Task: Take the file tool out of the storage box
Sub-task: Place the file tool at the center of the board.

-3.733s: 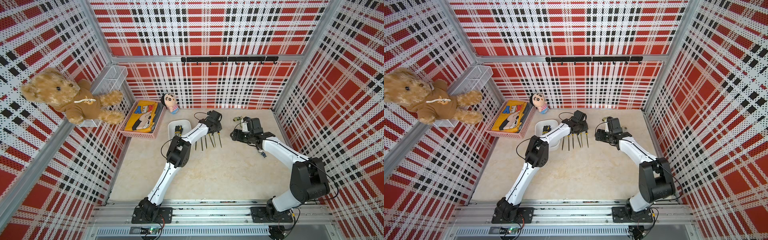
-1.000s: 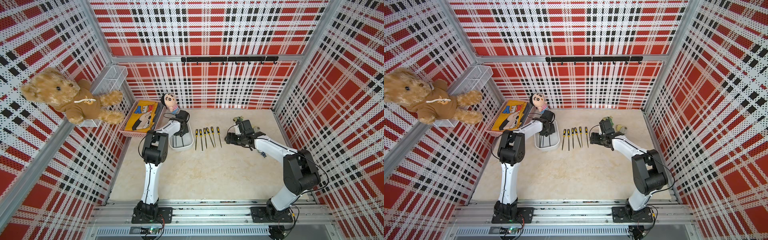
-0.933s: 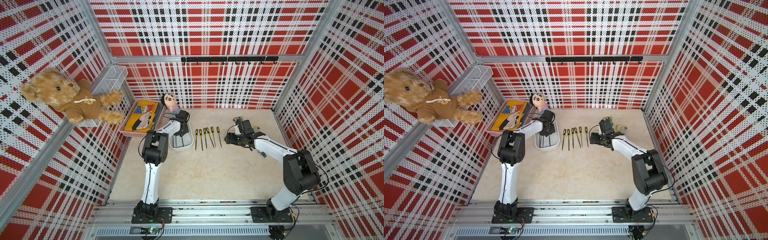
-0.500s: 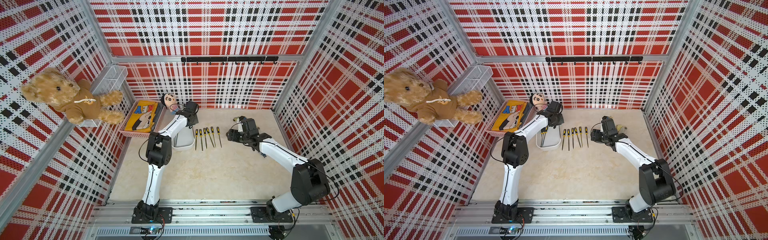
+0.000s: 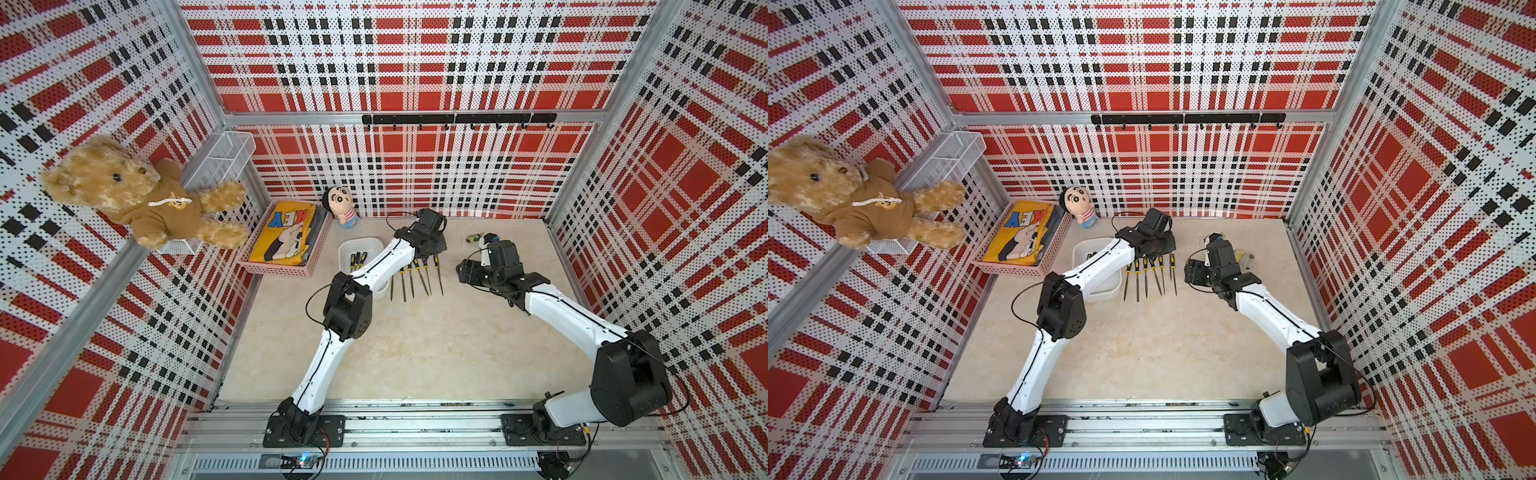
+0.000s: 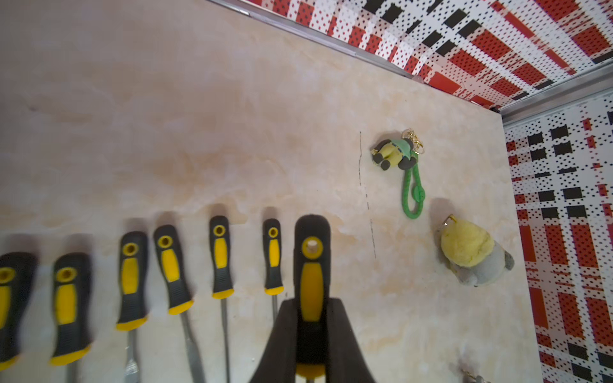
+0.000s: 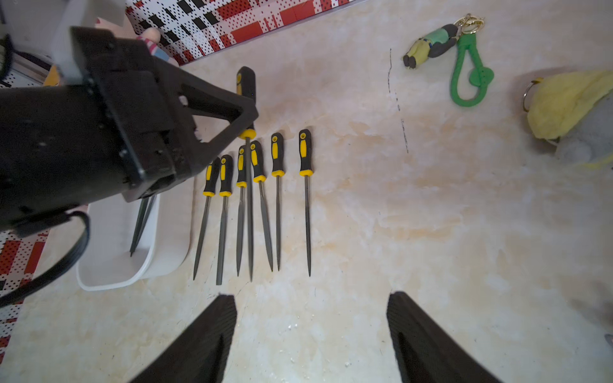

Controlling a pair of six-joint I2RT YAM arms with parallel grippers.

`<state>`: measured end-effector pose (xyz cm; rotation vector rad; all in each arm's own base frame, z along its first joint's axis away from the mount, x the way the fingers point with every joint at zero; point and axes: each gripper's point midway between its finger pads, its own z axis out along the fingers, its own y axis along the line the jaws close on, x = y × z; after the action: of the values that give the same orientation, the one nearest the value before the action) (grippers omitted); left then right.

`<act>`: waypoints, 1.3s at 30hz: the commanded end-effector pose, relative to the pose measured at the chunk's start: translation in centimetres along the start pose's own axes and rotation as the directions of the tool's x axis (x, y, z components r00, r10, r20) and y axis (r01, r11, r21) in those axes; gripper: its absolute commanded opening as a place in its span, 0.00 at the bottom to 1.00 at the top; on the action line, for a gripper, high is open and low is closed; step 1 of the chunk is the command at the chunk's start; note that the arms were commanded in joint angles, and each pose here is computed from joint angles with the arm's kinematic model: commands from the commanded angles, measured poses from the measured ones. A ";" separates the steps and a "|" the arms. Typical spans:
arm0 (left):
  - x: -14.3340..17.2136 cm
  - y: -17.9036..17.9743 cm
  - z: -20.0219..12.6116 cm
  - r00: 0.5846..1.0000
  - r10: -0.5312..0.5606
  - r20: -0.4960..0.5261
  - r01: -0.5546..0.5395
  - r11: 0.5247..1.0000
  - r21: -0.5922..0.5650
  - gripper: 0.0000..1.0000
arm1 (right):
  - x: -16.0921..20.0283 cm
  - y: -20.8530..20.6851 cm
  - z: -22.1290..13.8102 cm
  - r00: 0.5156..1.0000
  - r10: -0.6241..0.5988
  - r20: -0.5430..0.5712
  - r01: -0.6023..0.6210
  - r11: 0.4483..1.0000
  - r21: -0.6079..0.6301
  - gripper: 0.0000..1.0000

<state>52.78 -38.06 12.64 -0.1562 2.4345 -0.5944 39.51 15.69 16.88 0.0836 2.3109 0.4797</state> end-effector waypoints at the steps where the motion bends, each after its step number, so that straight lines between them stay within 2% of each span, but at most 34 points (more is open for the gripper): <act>1: 1.4 -1.2 2.2 0.999 -0.050 -0.014 0.051 0.998 0.042 0.00 | -0.9 0.7 -1.1 0.999 0.009 0.046 -0.008 1.000 -0.026 0.80; 7: 3.6 -1.4 4.9 0.996 -0.077 -0.045 0.080 0.995 0.062 0.00 | -0.3 0.6 -1.1 0.999 0.011 0.031 -0.010 0.999 -0.030 0.80; 18: 5.3 -1.1 6.8 0.994 -0.086 -0.072 0.091 0.994 0.066 0.00 | 0.5 0.5 -0.6 1.000 0.013 0.003 -0.013 0.999 -0.036 0.80; 29: 6.7 -0.3 7.8 0.990 -0.085 -0.108 0.092 0.994 0.055 0.12 | 0.6 0.5 -0.3 1.000 0.011 -0.009 -0.011 0.999 -0.035 0.81; 39: 6.1 -0.4 7.5 0.991 -0.082 -0.104 0.089 0.994 0.068 0.26 | 1.0 0.3 -0.1 1.000 0.011 -0.015 -0.011 0.999 -0.030 0.82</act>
<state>52.27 -42.07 3.97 -0.2284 2.5242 -0.7097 38.87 15.92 16.98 0.0834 2.3071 0.5168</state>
